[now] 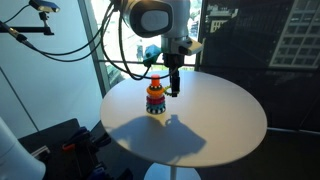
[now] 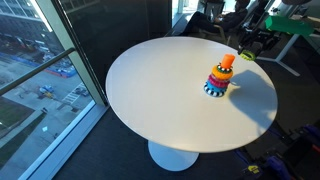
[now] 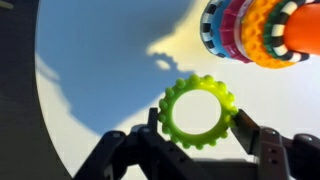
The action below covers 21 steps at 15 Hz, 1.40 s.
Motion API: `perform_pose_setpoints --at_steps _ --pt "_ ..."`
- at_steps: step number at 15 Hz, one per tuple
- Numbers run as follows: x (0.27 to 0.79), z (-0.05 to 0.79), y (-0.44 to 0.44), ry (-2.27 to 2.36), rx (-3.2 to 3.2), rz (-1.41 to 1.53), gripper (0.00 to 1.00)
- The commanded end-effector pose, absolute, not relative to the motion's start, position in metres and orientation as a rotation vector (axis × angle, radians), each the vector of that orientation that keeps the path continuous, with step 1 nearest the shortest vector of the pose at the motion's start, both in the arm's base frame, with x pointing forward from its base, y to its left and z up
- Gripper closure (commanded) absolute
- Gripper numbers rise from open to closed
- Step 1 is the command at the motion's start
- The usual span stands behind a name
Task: Pick up the lime green ring and put it on the ring holder
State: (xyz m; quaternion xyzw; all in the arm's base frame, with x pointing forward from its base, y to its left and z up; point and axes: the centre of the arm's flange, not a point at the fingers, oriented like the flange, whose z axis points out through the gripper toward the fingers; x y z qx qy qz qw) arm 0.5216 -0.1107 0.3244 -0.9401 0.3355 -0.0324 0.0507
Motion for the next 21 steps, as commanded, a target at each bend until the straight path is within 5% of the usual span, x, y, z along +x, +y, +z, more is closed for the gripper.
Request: perform_pose_setpoints --at_steps 1,21 --pt "0.527 0.368 -0.089 0.987 -2.831 -0.110 0.51" --pt "0.557 0.373 -0.014 0.843 -2.834 0.085 0.51"
